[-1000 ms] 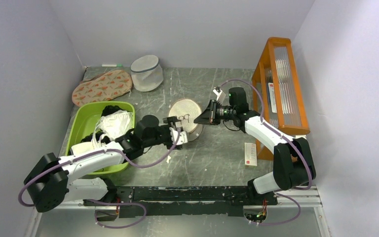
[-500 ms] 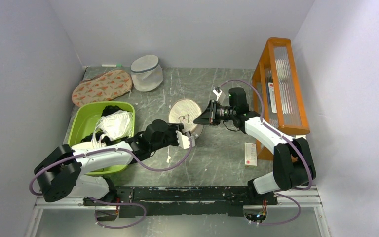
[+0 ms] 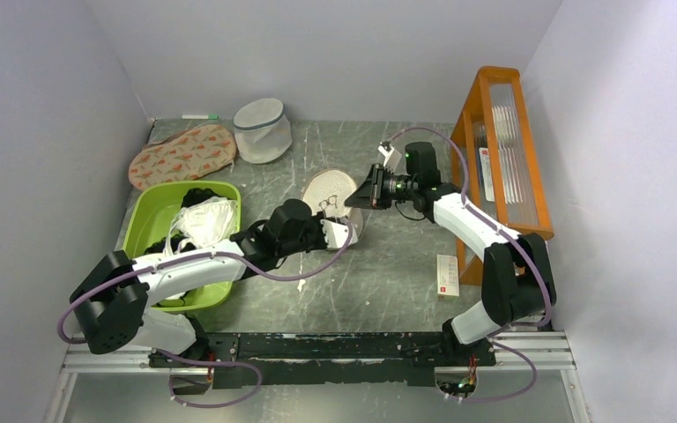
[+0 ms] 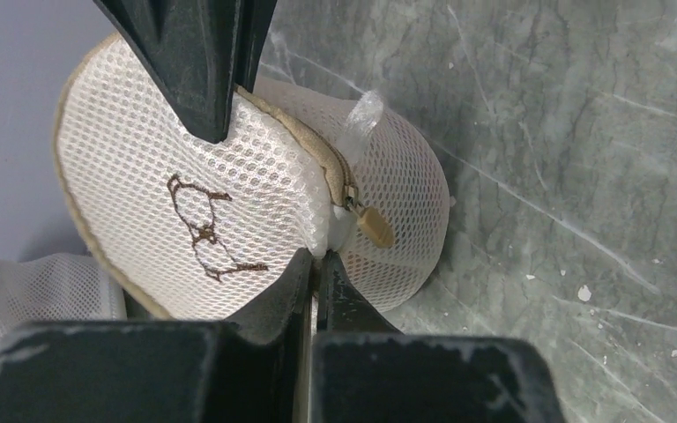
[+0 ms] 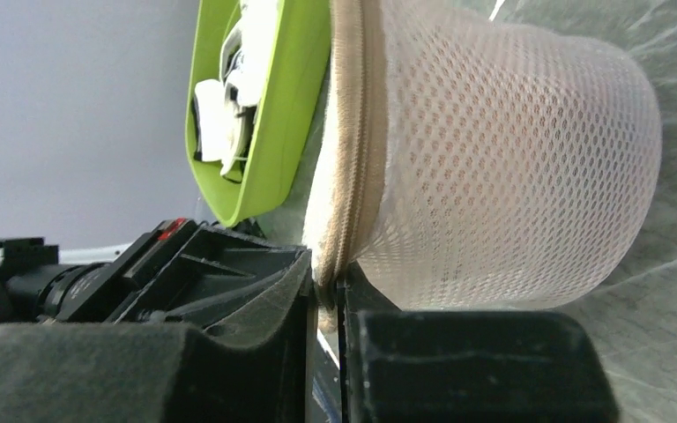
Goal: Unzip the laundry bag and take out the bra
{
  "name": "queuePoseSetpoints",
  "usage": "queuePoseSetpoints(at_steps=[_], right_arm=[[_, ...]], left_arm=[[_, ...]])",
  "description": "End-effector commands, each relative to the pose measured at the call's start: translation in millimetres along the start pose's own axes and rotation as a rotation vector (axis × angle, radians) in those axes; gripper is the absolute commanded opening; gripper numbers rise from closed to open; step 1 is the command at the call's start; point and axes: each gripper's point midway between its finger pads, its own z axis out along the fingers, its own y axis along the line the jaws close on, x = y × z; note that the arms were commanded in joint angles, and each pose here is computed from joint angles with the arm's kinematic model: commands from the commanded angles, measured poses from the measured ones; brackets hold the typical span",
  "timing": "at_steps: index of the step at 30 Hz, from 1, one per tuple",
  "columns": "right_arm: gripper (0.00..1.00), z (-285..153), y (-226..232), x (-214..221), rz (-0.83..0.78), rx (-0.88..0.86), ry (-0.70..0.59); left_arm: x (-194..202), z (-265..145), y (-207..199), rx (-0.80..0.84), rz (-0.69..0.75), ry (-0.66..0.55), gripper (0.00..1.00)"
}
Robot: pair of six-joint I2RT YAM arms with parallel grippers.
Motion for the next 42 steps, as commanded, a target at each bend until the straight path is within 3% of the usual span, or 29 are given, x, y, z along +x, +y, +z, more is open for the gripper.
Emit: queuePoseSetpoints(at_steps=[1, 10, 12, 15, 19, 23, 38, 42], right_arm=[[0.16, -6.4, -7.3, -20.7, -0.082, 0.113, -0.050], [0.65, -63.2, -31.3, -58.3, -0.268, 0.501, -0.236], [0.72, -84.6, -35.2, -63.8, -0.310, 0.604, -0.300], [0.76, -93.1, -25.8, -57.0, -0.389, 0.594, -0.335], [0.76, -74.4, -0.5, -36.6, -0.546, 0.484, -0.355], [0.68, -37.3, 32.4, -13.7, -0.744, 0.483, -0.317], [0.46, 1.6, 50.0, -17.1, -0.859, 0.471, -0.390], [0.45, 2.5, 54.7, -20.3, -0.893, 0.456, -0.418]], left_arm=[[-30.9, -0.9, 13.5, -0.010, -0.093, -0.065, 0.07], [-28.7, 1.9, 52.7, -0.077, -0.347, -0.021, 0.07], [-30.7, 2.9, 57.7, -0.064, -0.400, -0.022, 0.07], [-33.8, 4.8, 65.9, -0.038, -0.505, -0.048, 0.07], [-34.5, 7.1, 74.6, 0.018, -0.631, -0.062, 0.07], [-29.8, 11.5, 78.2, 0.070, -0.722, -0.056, 0.07], [-33.4, 14.0, 71.5, 0.243, -0.843, -0.082, 0.07], [-35.2, 11.1, 73.2, 0.254, -0.853, -0.093, 0.07]])
